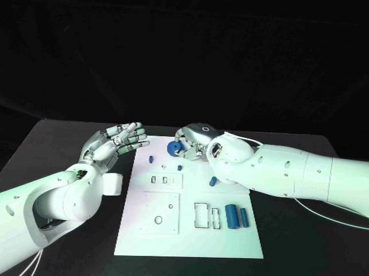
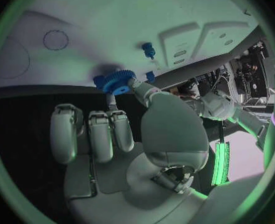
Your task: Assemble the parts on the task board
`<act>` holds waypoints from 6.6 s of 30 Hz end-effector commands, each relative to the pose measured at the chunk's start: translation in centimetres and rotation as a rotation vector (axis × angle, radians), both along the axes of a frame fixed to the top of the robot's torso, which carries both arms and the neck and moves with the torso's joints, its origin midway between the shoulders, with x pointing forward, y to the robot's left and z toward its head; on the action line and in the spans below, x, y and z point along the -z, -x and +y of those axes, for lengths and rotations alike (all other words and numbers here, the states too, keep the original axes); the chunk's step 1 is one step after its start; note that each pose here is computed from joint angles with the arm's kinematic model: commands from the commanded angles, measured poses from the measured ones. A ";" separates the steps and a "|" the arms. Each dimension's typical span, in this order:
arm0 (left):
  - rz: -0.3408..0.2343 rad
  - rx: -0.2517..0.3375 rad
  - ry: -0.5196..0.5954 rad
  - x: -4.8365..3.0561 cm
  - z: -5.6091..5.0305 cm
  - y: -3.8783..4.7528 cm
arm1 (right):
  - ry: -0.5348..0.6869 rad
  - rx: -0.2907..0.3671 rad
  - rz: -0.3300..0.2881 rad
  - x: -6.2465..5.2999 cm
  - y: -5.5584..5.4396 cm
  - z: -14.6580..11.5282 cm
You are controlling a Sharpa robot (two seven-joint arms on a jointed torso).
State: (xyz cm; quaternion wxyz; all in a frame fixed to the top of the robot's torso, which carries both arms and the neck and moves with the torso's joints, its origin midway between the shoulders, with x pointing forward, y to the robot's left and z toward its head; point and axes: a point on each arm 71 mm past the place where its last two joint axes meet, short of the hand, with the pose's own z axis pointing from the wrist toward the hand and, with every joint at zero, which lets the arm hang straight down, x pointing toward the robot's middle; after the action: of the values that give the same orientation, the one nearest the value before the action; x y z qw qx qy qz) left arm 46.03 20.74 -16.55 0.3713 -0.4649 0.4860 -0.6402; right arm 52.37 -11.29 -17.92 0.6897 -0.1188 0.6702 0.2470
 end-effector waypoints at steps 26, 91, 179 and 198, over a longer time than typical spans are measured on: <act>-0.003 0.012 0.008 -0.05 -0.3 -0.10 | -0.001 -0.009 0.021 0.3 0.6 -0.4; 0.019 0.028 0.019 1.16 -0.4 -0.30 | -0.273 0.077 0.238 2.7 2.4 -20.0; 0.018 -0.009 0.003 1.35 0.4 -0.58 | -0.413 0.123 0.319 1.6 4.0 -11.9; 0.017 -0.014 0.003 1.43 0.3 -0.60 | -0.237 -0.093 0.288 1.2 6.3 -0.3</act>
State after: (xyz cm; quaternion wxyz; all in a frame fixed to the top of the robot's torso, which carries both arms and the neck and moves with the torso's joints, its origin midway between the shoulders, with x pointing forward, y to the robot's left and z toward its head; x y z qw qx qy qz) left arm 46.66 21.14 -18.13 0.3699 -0.4769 0.4900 -0.6290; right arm 46.12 -11.95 -18.85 0.5737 0.0022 0.7162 0.3974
